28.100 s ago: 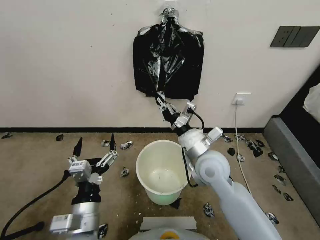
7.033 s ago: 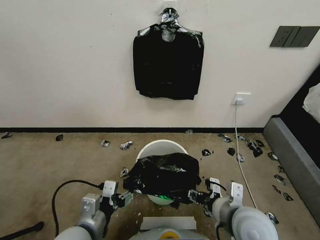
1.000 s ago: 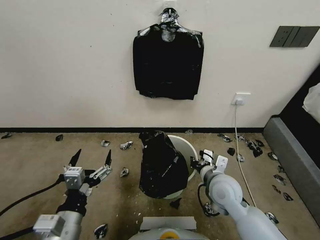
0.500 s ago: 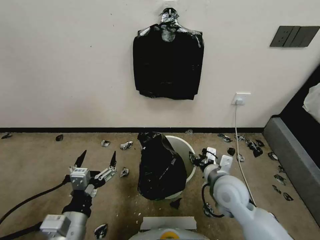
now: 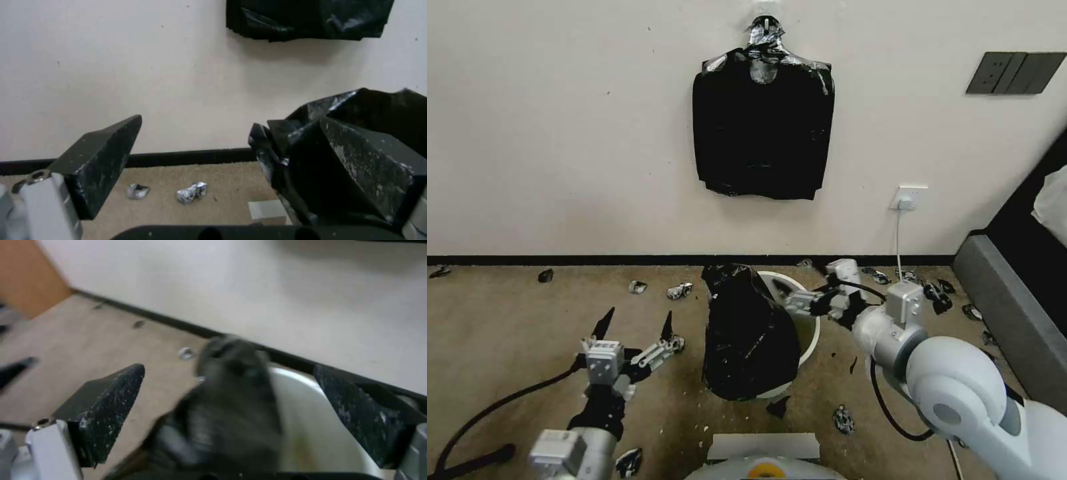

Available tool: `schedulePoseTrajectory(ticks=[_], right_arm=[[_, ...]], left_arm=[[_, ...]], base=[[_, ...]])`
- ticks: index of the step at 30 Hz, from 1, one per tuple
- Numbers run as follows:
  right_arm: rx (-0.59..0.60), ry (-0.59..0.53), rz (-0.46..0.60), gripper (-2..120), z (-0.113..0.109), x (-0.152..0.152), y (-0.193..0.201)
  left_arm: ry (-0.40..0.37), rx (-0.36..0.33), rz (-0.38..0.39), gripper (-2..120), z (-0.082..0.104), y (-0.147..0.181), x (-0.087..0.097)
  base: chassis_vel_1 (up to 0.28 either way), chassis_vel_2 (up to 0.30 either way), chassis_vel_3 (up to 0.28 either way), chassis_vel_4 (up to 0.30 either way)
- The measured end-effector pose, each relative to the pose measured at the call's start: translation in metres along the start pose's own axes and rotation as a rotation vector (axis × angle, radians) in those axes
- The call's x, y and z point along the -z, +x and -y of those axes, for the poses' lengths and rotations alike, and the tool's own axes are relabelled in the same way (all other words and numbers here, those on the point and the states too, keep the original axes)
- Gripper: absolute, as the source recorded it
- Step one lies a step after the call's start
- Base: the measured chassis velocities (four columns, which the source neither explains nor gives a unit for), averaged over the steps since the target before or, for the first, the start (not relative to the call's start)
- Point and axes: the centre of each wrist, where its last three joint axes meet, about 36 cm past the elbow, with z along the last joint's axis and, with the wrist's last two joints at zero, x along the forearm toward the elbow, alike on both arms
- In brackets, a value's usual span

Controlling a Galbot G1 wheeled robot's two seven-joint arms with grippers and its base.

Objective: Place a trash bag onto the trash bin.

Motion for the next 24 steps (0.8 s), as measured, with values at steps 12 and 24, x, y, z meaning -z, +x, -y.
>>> schedulePoseTrajectory(ticks=[12,24], right_arm=[[-0.046,0.081,-0.115,92,-0.008,0.009,-0.041],[-0.098,0.095,-0.196,48,-0.007,-0.001,-0.046]], left_arm=[[-0.011,-0.01,-0.013,100,0.006,0.001,0.0],[-0.012,-0.019,-0.028,100,0.008,-0.005,-0.002]], base=[[0.0,0.0,0.0,0.0],[0.0,0.0,0.0,0.0]])
